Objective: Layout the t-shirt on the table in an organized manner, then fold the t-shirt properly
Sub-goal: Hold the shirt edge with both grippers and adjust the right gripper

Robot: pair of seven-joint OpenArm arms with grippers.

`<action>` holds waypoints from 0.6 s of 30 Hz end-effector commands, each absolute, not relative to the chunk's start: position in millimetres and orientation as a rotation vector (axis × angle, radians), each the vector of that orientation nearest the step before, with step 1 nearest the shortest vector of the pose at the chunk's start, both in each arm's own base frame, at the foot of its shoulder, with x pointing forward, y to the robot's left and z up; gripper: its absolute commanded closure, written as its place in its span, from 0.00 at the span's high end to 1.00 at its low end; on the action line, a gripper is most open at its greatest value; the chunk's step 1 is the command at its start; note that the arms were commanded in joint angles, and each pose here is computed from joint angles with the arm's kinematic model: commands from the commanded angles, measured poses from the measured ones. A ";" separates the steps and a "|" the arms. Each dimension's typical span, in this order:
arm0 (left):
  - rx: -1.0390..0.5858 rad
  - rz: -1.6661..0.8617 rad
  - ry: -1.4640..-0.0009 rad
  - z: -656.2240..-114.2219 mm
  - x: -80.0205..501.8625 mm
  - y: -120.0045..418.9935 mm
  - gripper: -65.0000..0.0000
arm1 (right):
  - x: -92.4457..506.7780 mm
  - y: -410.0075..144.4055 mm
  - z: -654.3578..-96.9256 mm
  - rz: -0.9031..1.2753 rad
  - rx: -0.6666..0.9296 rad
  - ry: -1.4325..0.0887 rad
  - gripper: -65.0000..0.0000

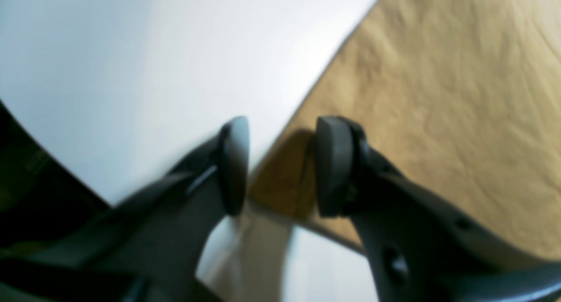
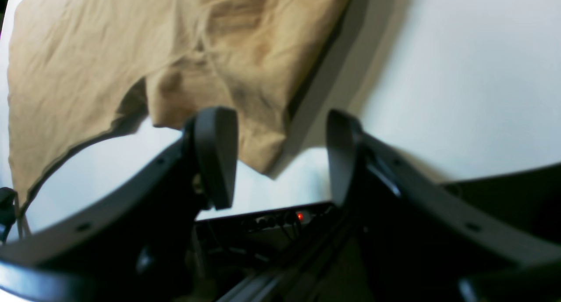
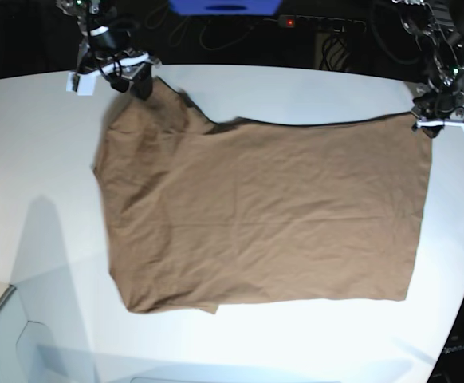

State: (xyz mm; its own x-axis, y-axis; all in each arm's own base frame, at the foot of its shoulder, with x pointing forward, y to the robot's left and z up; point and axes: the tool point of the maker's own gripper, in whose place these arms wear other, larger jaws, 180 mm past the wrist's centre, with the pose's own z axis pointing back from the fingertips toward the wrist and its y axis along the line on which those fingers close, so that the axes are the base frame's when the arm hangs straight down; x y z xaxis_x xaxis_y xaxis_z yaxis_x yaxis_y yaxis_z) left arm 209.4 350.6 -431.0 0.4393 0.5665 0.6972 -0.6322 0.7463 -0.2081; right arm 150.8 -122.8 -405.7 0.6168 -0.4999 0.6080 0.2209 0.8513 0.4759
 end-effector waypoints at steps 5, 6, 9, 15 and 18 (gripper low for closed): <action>0.066 0.716 -0.761 -443.0 208.6 342.8 0.34 | 146.1 -102.1 -400.6 -0.398 0.434 -0.801 0.50; 0.063 0.711 -0.757 -443.3 209.1 341.9 0.30 | 146.0 -98.6 -400.5 -0.394 0.443 -0.799 0.50; 0.064 0.712 -0.753 -444.0 208.2 342.2 0.07 | 146.6 -91.7 -400.2 -0.386 0.459 -0.795 0.50; 0.066 0.711 -0.751 -444.0 207.9 343.2 0.00 | 142.7 -92.5 -409.7 -0.393 0.452 -0.771 0.50; 0.069 0.710 -0.754 -442.7 208.2 344.8 0.00 | 142.0 -91.3 -421.1 -0.400 0.452 -0.748 0.50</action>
